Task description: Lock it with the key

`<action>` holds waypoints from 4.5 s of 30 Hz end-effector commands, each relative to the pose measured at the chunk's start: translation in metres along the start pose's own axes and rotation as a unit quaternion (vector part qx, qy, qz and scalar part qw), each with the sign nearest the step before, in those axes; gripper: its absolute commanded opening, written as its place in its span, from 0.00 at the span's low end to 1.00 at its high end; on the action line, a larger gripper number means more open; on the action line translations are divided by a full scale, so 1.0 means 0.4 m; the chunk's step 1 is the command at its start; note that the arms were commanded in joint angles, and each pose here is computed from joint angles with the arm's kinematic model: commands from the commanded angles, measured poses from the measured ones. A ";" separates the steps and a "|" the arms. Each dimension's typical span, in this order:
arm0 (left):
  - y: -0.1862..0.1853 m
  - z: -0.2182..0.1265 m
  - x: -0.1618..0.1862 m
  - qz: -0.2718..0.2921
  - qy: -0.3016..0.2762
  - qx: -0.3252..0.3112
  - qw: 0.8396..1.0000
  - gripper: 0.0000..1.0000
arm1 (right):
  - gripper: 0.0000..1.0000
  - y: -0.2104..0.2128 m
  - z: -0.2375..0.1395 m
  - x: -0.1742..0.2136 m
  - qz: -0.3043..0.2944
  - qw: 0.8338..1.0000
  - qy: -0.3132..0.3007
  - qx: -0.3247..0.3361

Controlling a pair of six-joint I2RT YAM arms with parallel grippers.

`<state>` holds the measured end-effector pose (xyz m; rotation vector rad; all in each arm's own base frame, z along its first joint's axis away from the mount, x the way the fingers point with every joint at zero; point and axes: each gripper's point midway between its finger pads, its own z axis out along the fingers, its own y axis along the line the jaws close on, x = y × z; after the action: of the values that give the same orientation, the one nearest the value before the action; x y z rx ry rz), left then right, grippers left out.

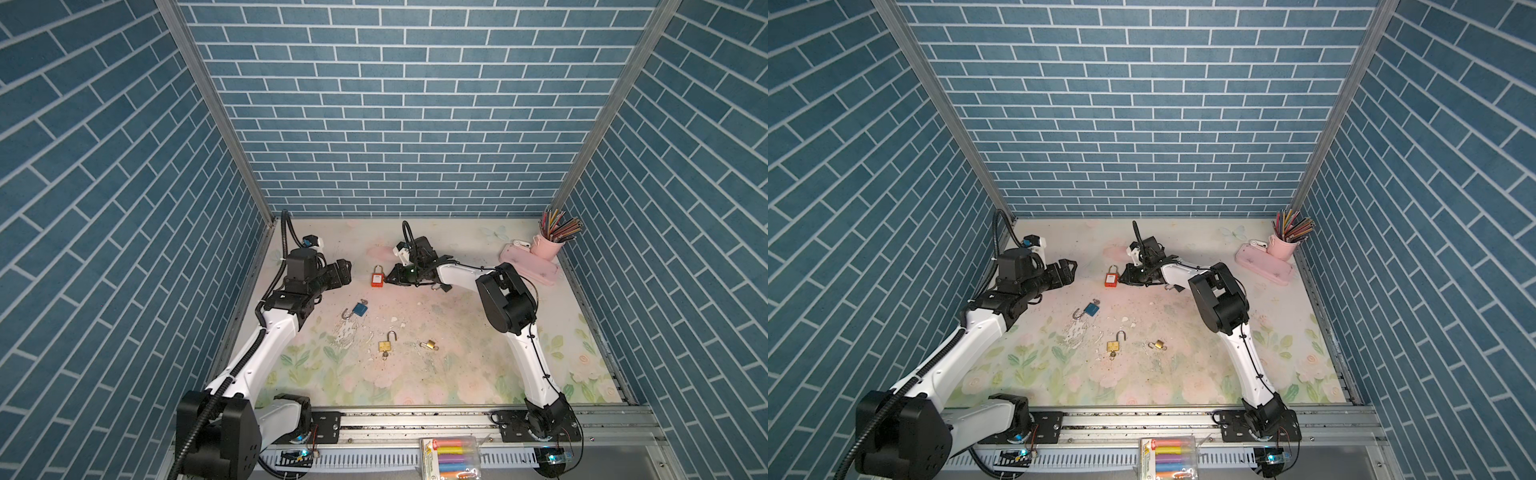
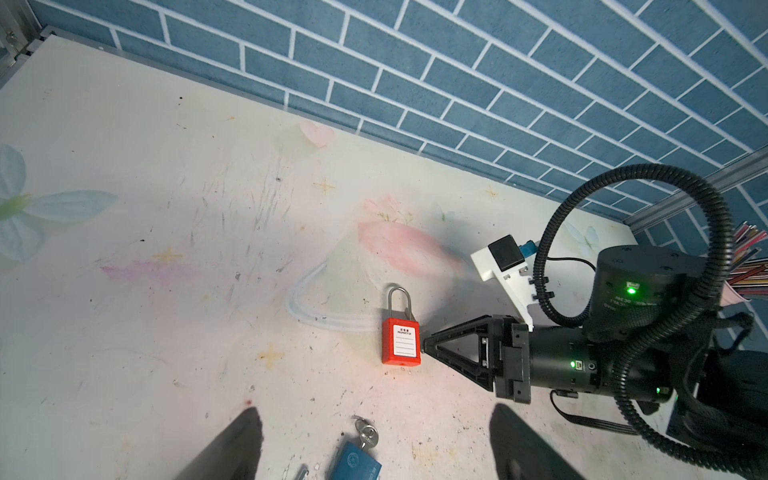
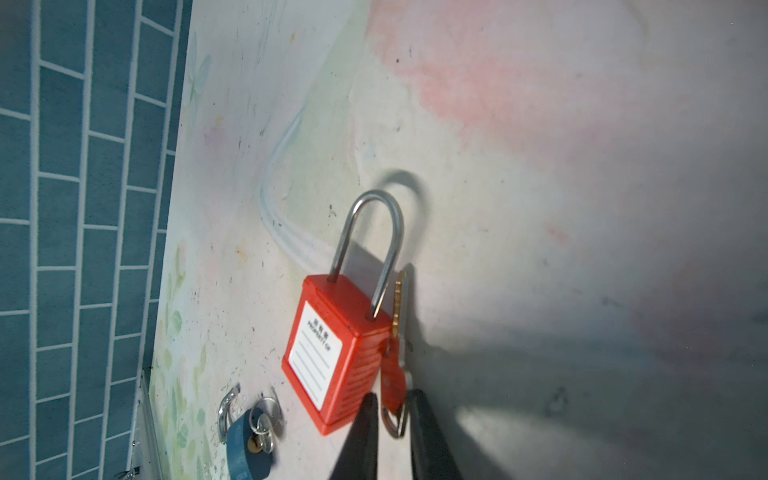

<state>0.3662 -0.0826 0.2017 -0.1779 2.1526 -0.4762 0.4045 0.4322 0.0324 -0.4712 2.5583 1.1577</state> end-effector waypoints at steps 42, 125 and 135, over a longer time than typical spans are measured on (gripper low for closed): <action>-0.006 -0.157 0.130 -0.052 0.037 -0.008 0.998 0.87 | 0.46 0.145 -0.750 0.130 -0.087 0.954 -0.211 0.193; 0.093 0.152 0.271 -0.163 0.144 -0.272 0.937 0.85 | 0.79 0.113 -0.497 0.319 -0.206 0.951 -0.211 0.092; 0.048 0.095 0.312 -0.303 0.180 -0.371 0.859 0.78 | 0.78 0.104 -0.492 0.337 -0.206 0.952 -0.211 0.086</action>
<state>0.3567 -0.1286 0.0992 -1.0432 2.5032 -0.1531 0.2427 0.2830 0.1238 -0.6007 2.0834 0.7607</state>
